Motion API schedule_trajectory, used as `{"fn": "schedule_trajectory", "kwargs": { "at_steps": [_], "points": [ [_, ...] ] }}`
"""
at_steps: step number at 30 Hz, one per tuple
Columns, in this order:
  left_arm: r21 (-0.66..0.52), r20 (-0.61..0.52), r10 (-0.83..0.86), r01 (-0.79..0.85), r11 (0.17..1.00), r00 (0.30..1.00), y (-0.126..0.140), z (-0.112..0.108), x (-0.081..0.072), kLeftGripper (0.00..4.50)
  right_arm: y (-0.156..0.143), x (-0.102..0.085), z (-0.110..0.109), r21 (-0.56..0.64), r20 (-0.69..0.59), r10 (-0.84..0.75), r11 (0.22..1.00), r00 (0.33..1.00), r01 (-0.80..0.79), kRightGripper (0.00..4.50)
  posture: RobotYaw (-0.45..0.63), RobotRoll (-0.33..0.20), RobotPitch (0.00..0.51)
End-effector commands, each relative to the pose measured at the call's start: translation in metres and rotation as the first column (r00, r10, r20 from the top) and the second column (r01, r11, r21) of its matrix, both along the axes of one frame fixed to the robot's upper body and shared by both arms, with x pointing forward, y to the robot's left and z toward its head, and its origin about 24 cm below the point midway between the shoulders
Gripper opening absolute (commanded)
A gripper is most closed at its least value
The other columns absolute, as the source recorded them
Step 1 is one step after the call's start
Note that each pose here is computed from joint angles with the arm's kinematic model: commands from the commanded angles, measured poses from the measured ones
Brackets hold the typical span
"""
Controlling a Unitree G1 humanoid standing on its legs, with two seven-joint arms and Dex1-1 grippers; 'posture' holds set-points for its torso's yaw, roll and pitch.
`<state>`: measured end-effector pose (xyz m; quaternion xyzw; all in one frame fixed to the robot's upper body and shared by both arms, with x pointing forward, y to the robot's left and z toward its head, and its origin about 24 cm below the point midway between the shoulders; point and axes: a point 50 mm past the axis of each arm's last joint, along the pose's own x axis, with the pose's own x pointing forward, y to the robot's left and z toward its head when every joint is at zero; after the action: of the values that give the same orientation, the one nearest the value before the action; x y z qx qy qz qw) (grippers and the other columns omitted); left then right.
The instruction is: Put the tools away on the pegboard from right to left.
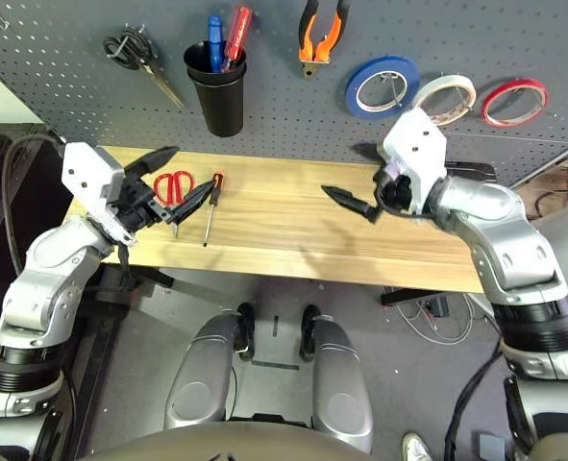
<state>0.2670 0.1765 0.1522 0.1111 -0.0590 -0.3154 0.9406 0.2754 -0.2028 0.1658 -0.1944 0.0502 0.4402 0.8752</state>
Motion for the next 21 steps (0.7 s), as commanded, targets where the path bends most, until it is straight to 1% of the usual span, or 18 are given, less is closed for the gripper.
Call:
{"fn": "schedule_trajectory", "kwargs": {
  "at_steps": [1, 4, 6, 10, 13, 18, 21],
  "points": [
    [-0.004, -0.085, 0.036, -0.036, 0.999, 0.996, 0.0, -0.014, 0.003, 4.5, -0.003, -0.009, -0.006, -0.021, -0.059, 0.047, 0.999, 0.997, -0.048, 4.47, 0.14, 0.0, 0.295],
    [0.008, -0.16, 0.086, -0.086, 0.996, 0.983, -0.001, -0.023, 0.01, 4.5, -0.008, -0.012, -0.011, -0.062, -0.109, 0.044, 0.997, 0.993, -0.051, 4.47, 0.13, 0.0, 0.301],
    [0.034, -0.229, 0.138, -0.134, 0.99, 0.963, -0.004, -0.033, 0.019, 4.5, -0.01, -0.013, -0.014, -0.092, -0.133, 0.037, 0.995, 0.99, -0.049, 4.47, 0.13, 0.0, 0.301],
    [0.012, -0.312, 0.198, -0.205, 0.979, 0.929, -0.01, -0.049, 0.037, 4.5, -0.01, -0.016, -0.016, -0.141, -0.158, 0.034, 0.988, 0.987, -0.056, 4.47, 0.1, 0.0, 0.308],
    [0.036, -0.369, 0.257, -0.263, 0.964, 0.893, -0.012, -0.064, 0.051, 4.5, -0.011, -0.018, -0.021, -0.175, -0.171, 0.026, 0.983, 0.985, -0.057, 4.47, 0.08, 0.0, 0.315],
    [0.076, -0.453, 0.26, -0.254, 0.964, 0.853, -0.017, -0.076, 0.068, 4.5, -0.014, -0.022, -0.027, -0.193, -0.188, 0.01, 0.98, 0.982, -0.047, 4.47, 0.06, 0.0, 0.324],
    [0.126, -0.506, 0.287, -0.259, 0.958, 0.813, -0.019, -0.085, 0.08, 4.5, -0.015, -0.026, -0.034, -0.199, -0.205, -0.015, 0.98, 0.979, -0.027, 4.47, 0.04, 0.0, 0.334]
  ]
}}
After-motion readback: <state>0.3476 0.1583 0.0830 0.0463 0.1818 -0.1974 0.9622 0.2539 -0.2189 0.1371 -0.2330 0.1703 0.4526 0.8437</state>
